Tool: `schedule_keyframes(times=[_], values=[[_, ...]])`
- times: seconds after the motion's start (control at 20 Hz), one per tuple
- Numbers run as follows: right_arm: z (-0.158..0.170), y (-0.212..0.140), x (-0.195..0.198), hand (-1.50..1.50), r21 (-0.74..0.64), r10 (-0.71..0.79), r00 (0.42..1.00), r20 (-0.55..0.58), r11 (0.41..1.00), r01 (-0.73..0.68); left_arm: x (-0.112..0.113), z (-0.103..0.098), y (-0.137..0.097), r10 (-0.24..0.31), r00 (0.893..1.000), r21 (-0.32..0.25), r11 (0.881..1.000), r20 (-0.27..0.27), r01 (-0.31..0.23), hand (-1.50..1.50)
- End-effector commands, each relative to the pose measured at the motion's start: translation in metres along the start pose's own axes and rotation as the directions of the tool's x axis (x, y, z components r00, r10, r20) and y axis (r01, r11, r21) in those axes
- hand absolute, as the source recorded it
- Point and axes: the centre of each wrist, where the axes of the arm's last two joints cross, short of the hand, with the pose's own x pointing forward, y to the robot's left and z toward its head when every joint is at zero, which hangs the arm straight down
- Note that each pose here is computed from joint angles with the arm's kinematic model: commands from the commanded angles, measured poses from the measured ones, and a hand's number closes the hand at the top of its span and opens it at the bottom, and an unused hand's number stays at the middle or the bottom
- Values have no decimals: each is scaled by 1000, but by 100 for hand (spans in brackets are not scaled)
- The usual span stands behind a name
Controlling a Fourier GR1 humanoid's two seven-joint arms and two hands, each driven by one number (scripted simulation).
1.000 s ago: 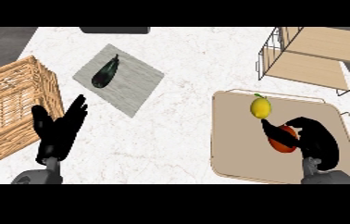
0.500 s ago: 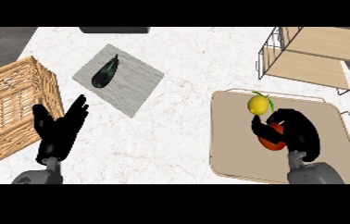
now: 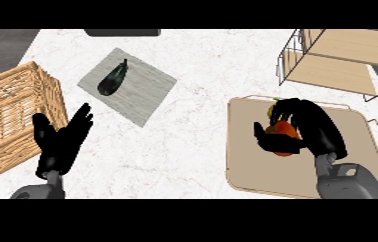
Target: Pick the tomato from the tray and place it in the tiered shelf
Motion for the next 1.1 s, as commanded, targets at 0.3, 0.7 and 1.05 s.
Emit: schedule_keyframes(times=[0.3,0.7,1.05], values=[[71,-116,56,150,-350,-38,991,130,933,82,-31,7,1,10,998,31,999,-59,-8,0],[86,-211,76,150,-458,-55,996,73,885,83,5,-10,-8,3,999,-7,1000,-41,-3,0],[72,-296,69,150,-522,-142,988,54,840,149,-9,0,-14,5,999,-16,1000,-39,-5,0]])
